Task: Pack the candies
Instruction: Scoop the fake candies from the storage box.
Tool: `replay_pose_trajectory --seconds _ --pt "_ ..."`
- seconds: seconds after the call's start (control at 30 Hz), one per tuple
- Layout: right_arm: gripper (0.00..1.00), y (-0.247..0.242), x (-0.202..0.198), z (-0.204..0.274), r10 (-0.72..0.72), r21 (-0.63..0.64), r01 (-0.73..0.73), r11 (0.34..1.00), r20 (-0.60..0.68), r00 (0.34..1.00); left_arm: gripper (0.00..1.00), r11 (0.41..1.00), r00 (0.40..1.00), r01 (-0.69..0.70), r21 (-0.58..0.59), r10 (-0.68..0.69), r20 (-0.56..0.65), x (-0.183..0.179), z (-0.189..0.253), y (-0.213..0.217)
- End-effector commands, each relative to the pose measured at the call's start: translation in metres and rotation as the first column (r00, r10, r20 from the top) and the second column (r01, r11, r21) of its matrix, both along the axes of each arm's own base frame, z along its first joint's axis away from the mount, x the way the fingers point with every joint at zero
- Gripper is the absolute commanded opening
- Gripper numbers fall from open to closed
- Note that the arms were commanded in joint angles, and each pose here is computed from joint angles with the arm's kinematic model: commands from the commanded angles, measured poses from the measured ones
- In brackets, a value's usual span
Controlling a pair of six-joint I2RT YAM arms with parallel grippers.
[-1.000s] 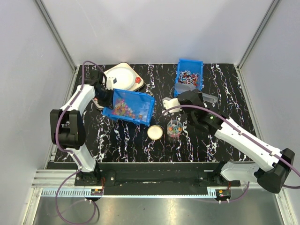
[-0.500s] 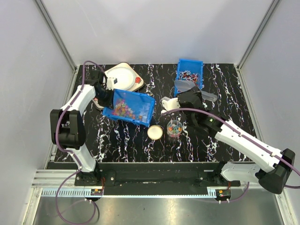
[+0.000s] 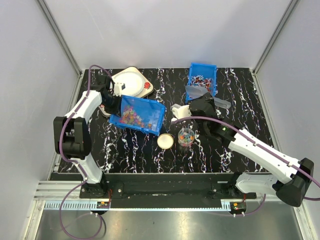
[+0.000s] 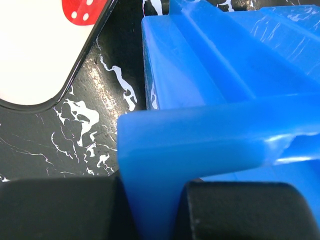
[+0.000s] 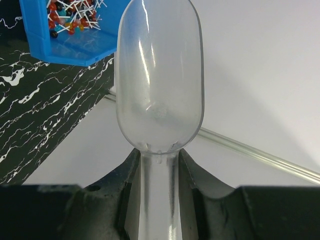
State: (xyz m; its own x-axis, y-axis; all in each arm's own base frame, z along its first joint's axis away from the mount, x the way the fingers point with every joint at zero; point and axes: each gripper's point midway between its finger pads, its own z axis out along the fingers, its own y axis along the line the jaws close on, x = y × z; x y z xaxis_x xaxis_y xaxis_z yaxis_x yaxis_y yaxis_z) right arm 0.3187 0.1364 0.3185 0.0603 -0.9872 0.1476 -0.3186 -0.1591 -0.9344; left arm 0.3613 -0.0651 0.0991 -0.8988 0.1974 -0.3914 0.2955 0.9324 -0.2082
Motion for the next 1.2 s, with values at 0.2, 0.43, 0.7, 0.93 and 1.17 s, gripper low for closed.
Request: replay_pose_trajectory --seconds 0.2,0.43,0.7,0.93,1.17 --pt "0.00 0.041 -0.005 0.024 0.125 0.288 -0.093 0.953 -0.095 0.988 0.00 0.999 0.995 0.015 -0.029 -0.012 0.098 0.003 0.027 -0.009" --pt "0.00 0.080 -0.005 -0.002 0.198 0.298 -0.126 0.946 -0.226 0.954 0.00 0.999 0.995 0.010 -0.037 -0.006 0.096 0.005 0.025 -0.013" --pt "0.00 0.124 -0.025 -0.018 0.328 0.418 -0.159 0.895 -0.372 0.868 0.00 0.994 0.998 0.056 -0.098 -0.056 -0.004 -0.009 0.022 -0.025" --pt "0.00 0.146 -0.062 -0.005 0.482 0.607 -0.145 0.782 -0.440 0.758 0.00 0.974 0.957 0.192 -0.117 -0.212 -0.196 -0.043 0.024 -0.022" --pt "0.00 0.156 -0.090 0.007 0.581 0.689 -0.134 0.712 -0.471 0.664 0.00 0.857 0.863 0.262 -0.445 -0.414 -0.289 -0.090 0.061 -0.053"
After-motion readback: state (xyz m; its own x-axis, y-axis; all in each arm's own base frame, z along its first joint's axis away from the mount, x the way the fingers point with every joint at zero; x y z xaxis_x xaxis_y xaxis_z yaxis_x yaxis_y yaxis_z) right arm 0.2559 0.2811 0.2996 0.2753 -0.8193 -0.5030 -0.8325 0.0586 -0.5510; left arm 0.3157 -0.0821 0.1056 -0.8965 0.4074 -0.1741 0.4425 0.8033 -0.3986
